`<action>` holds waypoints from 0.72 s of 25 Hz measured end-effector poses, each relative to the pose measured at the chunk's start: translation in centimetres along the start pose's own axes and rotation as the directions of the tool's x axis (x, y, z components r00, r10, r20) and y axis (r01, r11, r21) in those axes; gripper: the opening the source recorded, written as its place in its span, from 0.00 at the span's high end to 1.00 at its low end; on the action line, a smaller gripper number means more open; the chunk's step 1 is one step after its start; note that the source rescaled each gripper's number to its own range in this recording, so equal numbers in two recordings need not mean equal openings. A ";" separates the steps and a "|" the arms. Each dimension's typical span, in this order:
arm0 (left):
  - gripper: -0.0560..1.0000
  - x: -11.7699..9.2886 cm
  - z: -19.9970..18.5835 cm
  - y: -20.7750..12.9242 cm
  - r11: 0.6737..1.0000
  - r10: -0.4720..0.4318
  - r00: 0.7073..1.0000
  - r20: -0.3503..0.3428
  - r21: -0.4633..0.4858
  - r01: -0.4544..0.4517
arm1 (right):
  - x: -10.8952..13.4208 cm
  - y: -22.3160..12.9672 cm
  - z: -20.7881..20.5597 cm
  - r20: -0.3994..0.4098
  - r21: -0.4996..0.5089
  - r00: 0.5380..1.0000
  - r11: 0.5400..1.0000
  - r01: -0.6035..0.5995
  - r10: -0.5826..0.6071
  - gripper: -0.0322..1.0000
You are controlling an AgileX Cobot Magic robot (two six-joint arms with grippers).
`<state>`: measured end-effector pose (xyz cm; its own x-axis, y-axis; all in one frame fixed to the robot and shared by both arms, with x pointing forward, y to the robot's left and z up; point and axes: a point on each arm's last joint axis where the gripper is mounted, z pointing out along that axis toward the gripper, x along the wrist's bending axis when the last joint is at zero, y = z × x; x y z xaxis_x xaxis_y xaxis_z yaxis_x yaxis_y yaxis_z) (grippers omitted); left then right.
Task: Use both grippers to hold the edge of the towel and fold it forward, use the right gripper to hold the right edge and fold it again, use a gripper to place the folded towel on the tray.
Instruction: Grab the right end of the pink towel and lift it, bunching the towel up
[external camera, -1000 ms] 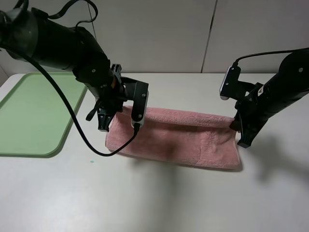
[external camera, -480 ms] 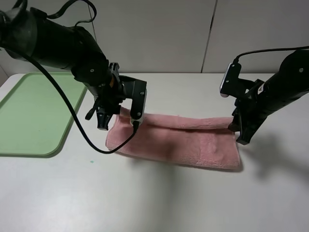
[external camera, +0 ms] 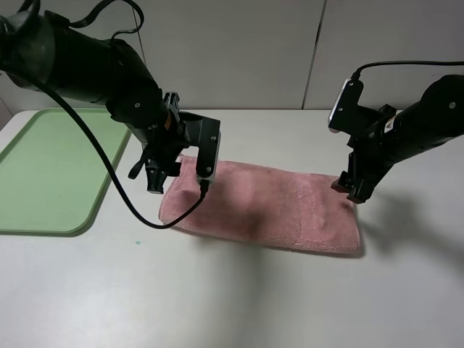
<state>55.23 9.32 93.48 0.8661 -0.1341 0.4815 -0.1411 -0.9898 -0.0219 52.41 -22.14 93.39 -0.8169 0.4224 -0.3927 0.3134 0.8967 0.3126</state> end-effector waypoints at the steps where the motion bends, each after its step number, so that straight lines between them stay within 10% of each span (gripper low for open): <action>1: 0.33 0.0 0.0 0.0 1.000 -0.001 1.000 -0.001 -0.002 0.001 | 0.0 0.0 0.0 0.000 0.000 1.000 1.000 -0.005 0.005 0.04; 10: 0.04 0.1 0.0 0.1 1.000 -0.002 1.000 -0.011 -0.015 0.001 | 0.0 0.0 0.0 -0.001 0.001 0.999 0.999 -0.036 0.036 0.00; 18: 0.00 0.1 0.0 0.1 1.000 -0.002 1.000 -0.011 -0.015 0.001 | 0.0 0.0 0.0 -0.001 0.001 0.999 0.999 -0.054 0.054 0.00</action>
<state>55.30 9.17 93.53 0.8608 -0.1319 0.4915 -0.1471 -0.9891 -0.0077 52.39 -22.14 93.38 -0.7994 0.4702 -0.3740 0.3577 0.8727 0.3324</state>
